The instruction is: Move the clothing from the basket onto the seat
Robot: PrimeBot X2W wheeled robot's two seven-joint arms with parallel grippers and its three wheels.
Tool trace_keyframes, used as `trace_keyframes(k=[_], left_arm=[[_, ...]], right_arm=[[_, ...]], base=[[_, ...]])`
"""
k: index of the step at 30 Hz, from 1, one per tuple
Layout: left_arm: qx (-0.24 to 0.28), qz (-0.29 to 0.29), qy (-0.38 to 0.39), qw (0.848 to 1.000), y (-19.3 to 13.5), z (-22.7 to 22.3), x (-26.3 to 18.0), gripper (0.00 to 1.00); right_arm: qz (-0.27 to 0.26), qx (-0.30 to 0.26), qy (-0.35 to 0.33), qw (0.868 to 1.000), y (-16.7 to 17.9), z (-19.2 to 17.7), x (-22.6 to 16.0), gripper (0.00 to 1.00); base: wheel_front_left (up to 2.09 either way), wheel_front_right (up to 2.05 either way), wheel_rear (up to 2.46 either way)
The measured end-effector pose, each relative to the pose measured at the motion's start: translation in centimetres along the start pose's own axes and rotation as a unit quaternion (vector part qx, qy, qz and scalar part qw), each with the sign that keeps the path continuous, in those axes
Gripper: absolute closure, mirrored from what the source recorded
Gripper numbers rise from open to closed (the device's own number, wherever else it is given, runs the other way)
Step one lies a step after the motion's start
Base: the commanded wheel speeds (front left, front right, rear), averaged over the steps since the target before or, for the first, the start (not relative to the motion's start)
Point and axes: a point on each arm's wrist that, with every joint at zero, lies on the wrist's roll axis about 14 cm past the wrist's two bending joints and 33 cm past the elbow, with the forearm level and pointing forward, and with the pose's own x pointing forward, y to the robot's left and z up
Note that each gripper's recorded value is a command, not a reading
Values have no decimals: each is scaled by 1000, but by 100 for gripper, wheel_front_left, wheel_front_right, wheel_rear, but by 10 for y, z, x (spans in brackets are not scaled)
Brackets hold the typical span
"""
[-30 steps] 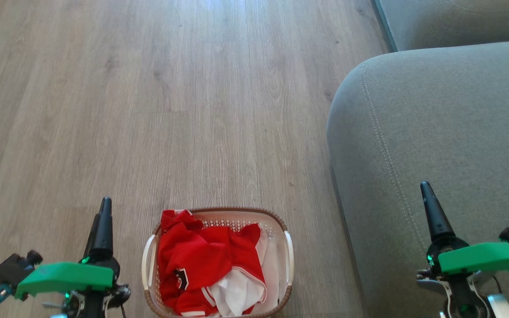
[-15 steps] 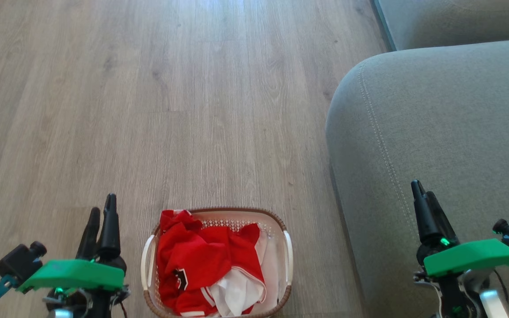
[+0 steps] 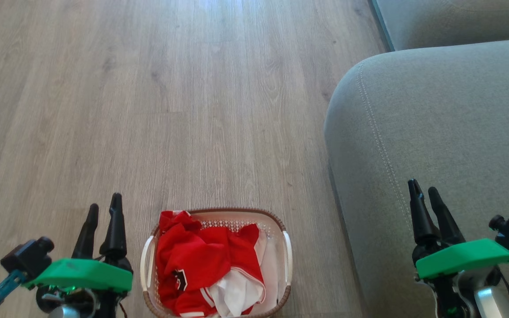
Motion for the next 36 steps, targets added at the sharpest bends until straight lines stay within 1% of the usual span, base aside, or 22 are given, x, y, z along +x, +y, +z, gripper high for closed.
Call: trace_keyframes(k=[7,17,27,36], left_arm=[[43,-18,-6,999,-10,2,1,0],[103,-32,-20,994,-16,7,1,0],[161,-46,-31,985,-23,10,2,0],[213,-61,-42,974,-29,12,2,0]], right_arm=[[9,-42,-9,999,4,4,0,0],[21,-97,-21,995,10,9,1,0],[28,-153,-31,987,12,12,0,0],[35,-203,-36,978,14,13,-1,0]], base=[[0,0,0],[0,0,0],[0,0,0],[0,0,0]])
